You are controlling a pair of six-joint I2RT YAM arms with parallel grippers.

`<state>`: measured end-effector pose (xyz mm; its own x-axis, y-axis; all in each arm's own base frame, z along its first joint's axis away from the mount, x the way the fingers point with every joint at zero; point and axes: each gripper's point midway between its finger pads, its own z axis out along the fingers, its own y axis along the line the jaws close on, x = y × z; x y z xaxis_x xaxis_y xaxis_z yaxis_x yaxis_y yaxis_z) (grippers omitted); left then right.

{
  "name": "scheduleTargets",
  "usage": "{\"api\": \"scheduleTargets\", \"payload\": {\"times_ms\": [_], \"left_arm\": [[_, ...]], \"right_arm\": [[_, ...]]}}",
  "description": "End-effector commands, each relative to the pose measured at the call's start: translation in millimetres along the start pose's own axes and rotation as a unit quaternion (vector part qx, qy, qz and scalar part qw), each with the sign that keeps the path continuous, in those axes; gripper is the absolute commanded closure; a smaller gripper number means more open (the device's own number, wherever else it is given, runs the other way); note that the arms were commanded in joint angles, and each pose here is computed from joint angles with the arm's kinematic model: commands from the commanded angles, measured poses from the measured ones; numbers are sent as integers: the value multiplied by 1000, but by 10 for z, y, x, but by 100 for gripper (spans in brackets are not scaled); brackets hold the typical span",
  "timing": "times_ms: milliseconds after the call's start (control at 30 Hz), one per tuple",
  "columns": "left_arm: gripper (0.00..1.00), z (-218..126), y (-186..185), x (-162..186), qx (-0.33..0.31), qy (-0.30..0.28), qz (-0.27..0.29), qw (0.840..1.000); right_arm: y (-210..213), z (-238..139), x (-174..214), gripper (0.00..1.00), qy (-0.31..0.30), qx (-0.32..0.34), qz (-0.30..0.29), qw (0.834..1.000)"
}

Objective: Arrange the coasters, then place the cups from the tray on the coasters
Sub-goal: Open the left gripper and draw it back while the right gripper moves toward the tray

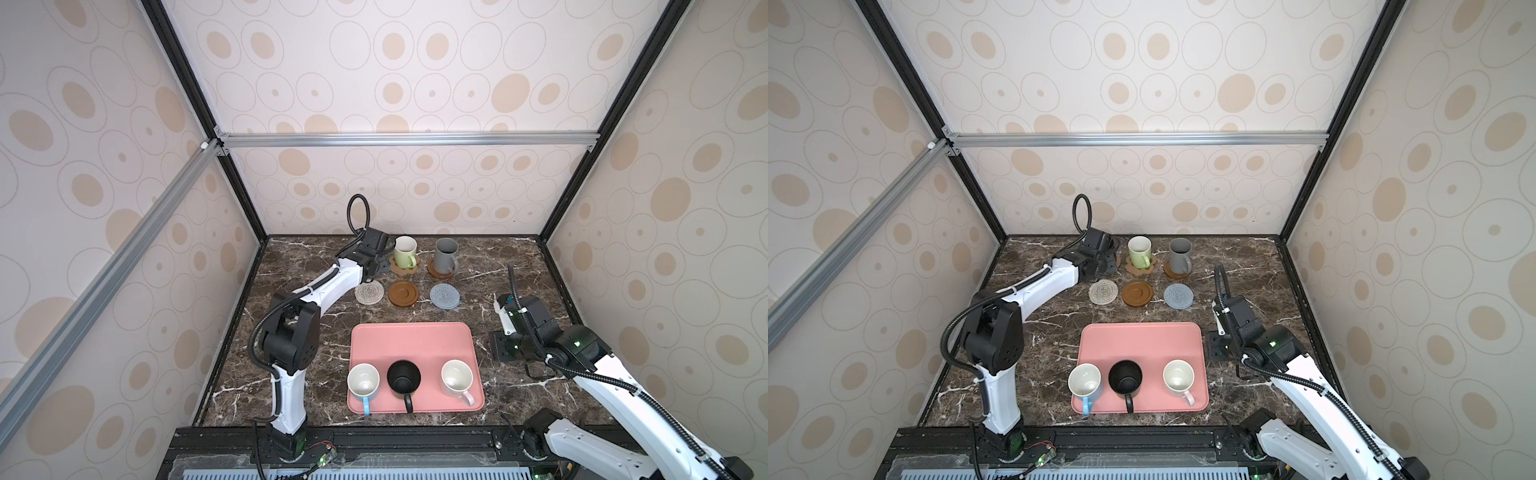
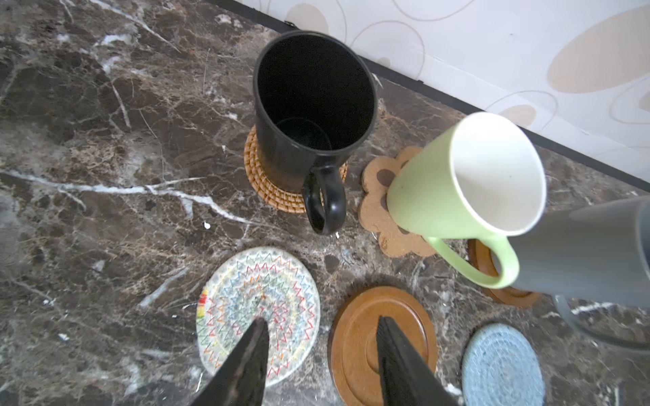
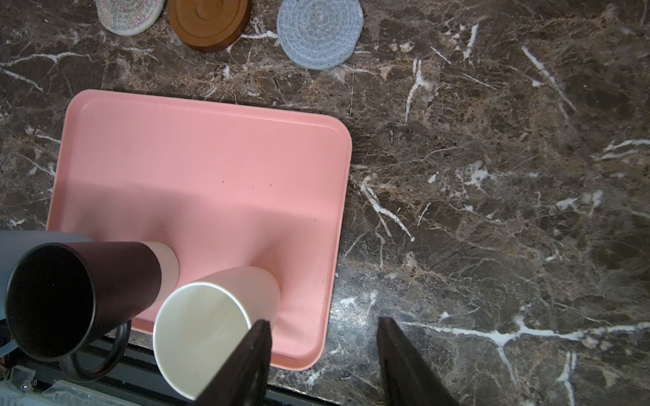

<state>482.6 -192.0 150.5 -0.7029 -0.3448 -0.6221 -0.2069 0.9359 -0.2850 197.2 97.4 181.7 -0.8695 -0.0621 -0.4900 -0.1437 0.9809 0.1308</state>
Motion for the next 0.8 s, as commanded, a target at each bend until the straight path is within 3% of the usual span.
{"api": "scheduleTargets", "payload": {"times_ms": [0,267,467,767], "left_arm": [[49,-242,-118,-43,51,-16,12,999],[46,-754,-72,223,106,-5,49,993],[45,-1085,84,334,132,-24,50,990],[43,-1398,133,419,182,-44,39,982]], "right_arm": [[3,-87,80,47,13,-6,17,1000],[211,-22,361,45,78,-68,50,993],[368,-103,350,42,66,-114,47,990],[442,-158,452,38,82,-121,30,989]]}}
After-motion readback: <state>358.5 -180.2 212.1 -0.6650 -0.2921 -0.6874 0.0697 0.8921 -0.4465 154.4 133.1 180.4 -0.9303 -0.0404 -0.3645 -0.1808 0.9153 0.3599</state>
